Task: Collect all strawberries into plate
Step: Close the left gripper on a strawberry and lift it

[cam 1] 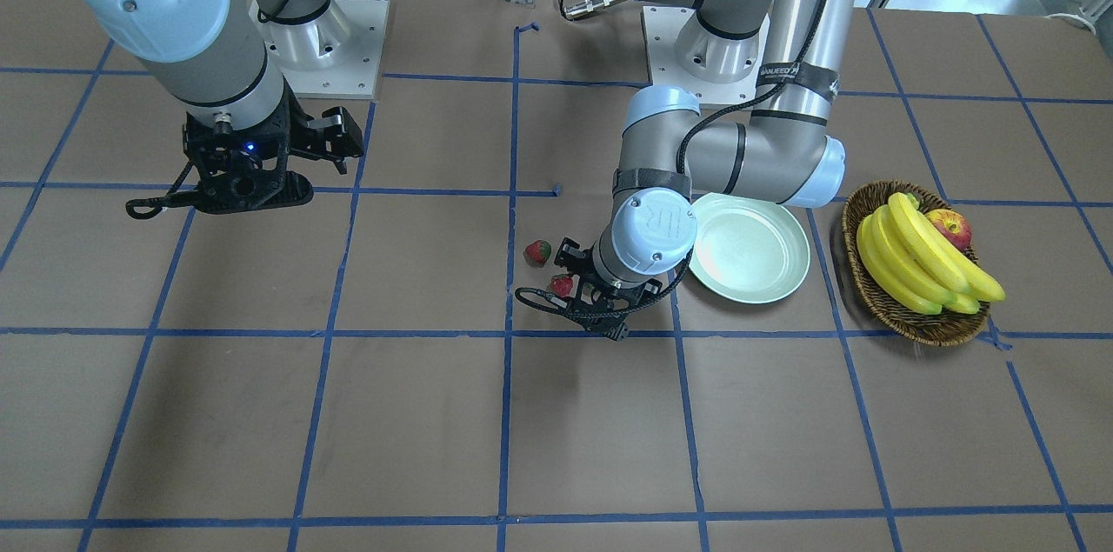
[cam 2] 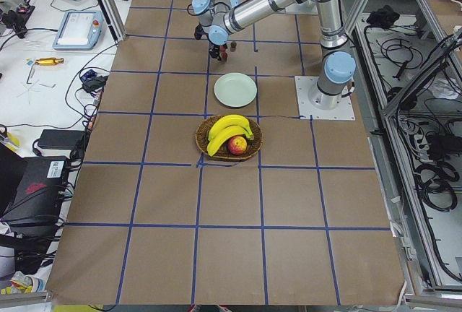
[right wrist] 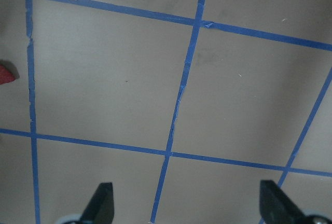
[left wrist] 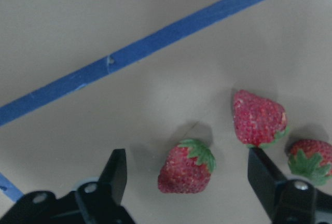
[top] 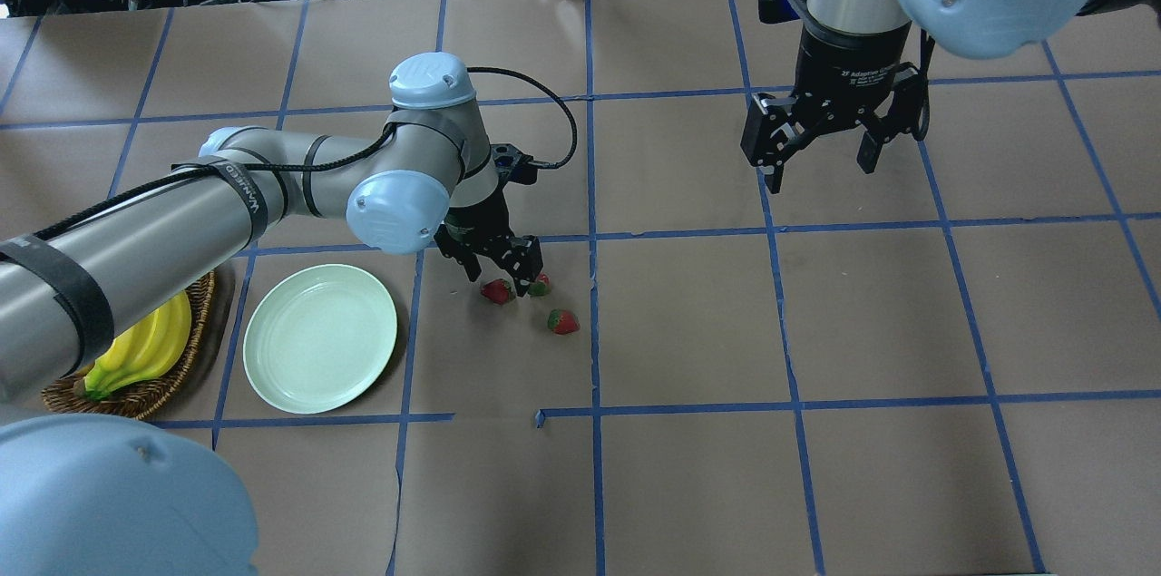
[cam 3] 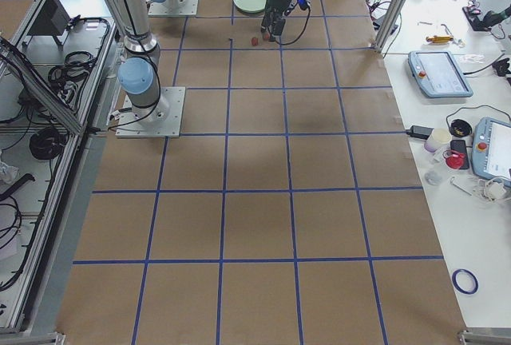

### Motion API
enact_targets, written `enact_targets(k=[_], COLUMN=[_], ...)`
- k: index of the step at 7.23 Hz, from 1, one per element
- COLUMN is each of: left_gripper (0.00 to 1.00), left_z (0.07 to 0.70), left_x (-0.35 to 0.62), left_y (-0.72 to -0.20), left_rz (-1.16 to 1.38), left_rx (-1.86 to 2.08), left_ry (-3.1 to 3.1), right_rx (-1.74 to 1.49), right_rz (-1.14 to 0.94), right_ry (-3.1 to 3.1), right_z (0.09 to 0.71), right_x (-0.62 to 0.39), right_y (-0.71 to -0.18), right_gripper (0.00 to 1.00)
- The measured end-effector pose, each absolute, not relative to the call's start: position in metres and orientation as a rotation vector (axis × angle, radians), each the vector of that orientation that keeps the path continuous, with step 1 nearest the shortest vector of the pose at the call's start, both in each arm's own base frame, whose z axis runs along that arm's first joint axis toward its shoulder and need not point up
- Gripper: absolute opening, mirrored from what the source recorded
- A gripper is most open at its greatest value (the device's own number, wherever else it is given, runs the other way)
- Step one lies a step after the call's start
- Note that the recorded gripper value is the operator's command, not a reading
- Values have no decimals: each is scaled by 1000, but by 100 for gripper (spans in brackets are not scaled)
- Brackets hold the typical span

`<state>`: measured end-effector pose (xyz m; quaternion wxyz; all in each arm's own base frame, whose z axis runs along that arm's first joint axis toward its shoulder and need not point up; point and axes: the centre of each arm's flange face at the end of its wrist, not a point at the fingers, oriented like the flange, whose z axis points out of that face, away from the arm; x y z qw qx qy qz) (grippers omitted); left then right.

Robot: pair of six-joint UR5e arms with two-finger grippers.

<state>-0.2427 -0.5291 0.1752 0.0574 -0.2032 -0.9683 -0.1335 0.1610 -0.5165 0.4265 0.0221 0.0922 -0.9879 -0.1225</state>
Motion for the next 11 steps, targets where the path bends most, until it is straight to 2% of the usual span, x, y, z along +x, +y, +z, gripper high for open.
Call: enact_targets(k=[3,4,5,6,9,11], left_gripper=[55,44,31,2,0,0], left_z=[170,170,170,170,173,199], left_x=[-243,-242,-241,-240,-239,-225], left_y=[-524,-524,-524,-524,-524,-529], left_rz=[-425,-428,-429,-430,-428,-418], left_rx=[-635,-649,-662,-666,-670,-695], left_ry=[-2935,-2939,-2945,-2947,-2953,-3008], right_rx=[306,307,308,308,309,311], right_rz=[-383,-385,-385,-385,-387,-388], right_ry=[-3060,-3060,-3059,-3059,-3057,-3057], right_z=[425,425,424,424,424,424], right_x=[160,160,160,160,160,158], right_y=[-517,-518,-518,-518,-518,-519], right_gripper=[100,100,100,100,100,100])
